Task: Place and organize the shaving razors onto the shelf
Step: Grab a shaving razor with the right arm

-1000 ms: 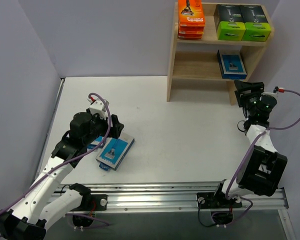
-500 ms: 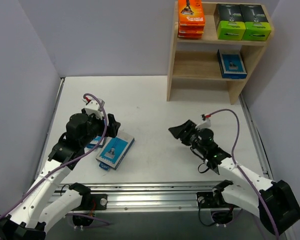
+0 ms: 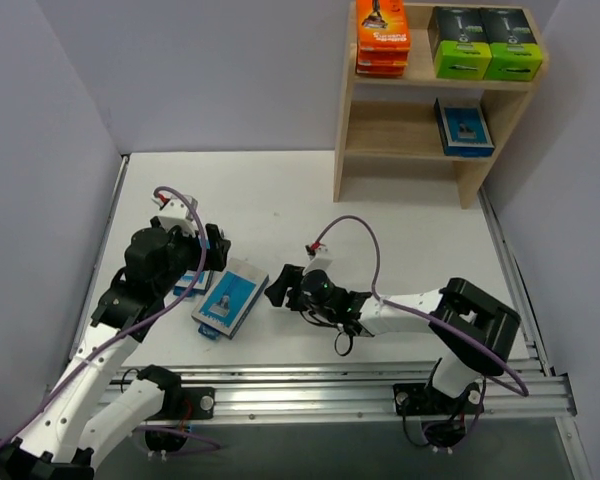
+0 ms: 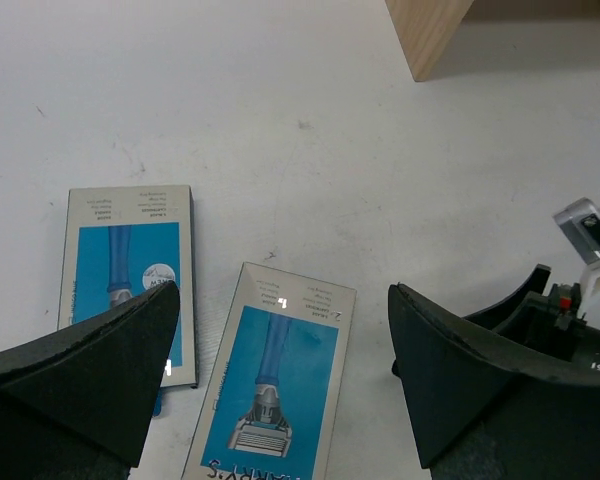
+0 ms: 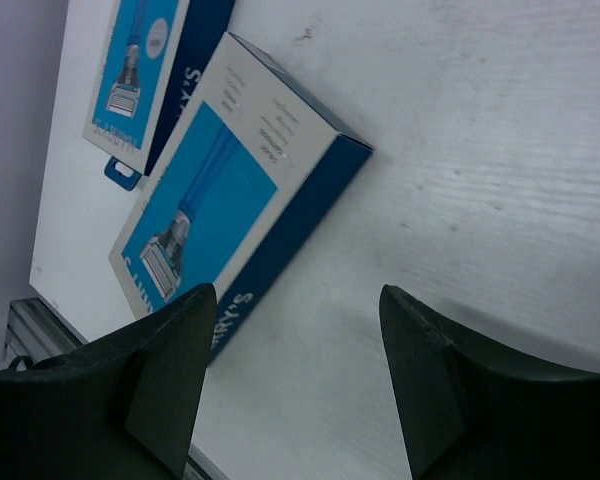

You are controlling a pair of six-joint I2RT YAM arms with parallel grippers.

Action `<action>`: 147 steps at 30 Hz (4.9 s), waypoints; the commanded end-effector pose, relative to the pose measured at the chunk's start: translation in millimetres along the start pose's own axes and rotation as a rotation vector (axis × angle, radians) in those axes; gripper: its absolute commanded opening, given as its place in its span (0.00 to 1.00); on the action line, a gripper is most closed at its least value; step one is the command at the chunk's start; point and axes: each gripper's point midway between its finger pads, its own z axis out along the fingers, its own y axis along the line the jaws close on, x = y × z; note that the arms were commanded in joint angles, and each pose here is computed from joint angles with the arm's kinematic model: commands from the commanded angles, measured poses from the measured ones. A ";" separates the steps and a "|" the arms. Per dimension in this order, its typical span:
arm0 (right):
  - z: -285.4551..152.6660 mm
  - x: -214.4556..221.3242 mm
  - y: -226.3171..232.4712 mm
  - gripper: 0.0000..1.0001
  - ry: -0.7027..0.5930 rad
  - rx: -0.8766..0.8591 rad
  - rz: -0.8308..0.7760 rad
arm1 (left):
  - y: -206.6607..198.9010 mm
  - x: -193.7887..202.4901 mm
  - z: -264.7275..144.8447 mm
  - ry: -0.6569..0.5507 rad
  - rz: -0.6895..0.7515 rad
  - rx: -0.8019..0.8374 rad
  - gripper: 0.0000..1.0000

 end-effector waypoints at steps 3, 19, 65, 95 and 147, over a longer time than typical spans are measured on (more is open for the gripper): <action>31.9 -7.2 22.5 0.62 -0.053 -0.023 -0.011 | 5.2 -29.8 -14.5 -0.104 -0.018 -0.032 0.94; 89.8 11.1 8.5 0.50 0.023 0.058 -0.067 | -5.0 -30.2 -15.0 -0.097 -0.032 0.023 0.94; -7.3 -38.6 -26.5 0.42 -0.208 0.129 0.183 | -8.5 -21.9 -5.2 -0.058 -0.024 0.041 0.94; 1.6 46.3 -31.1 0.37 -0.298 0.077 0.610 | -20.7 -25.1 -12.1 -0.074 -0.032 0.101 0.94; 50.9 34.4 -44.4 0.24 -0.304 0.096 0.672 | -30.3 -21.4 -9.6 -0.059 -0.037 0.146 0.94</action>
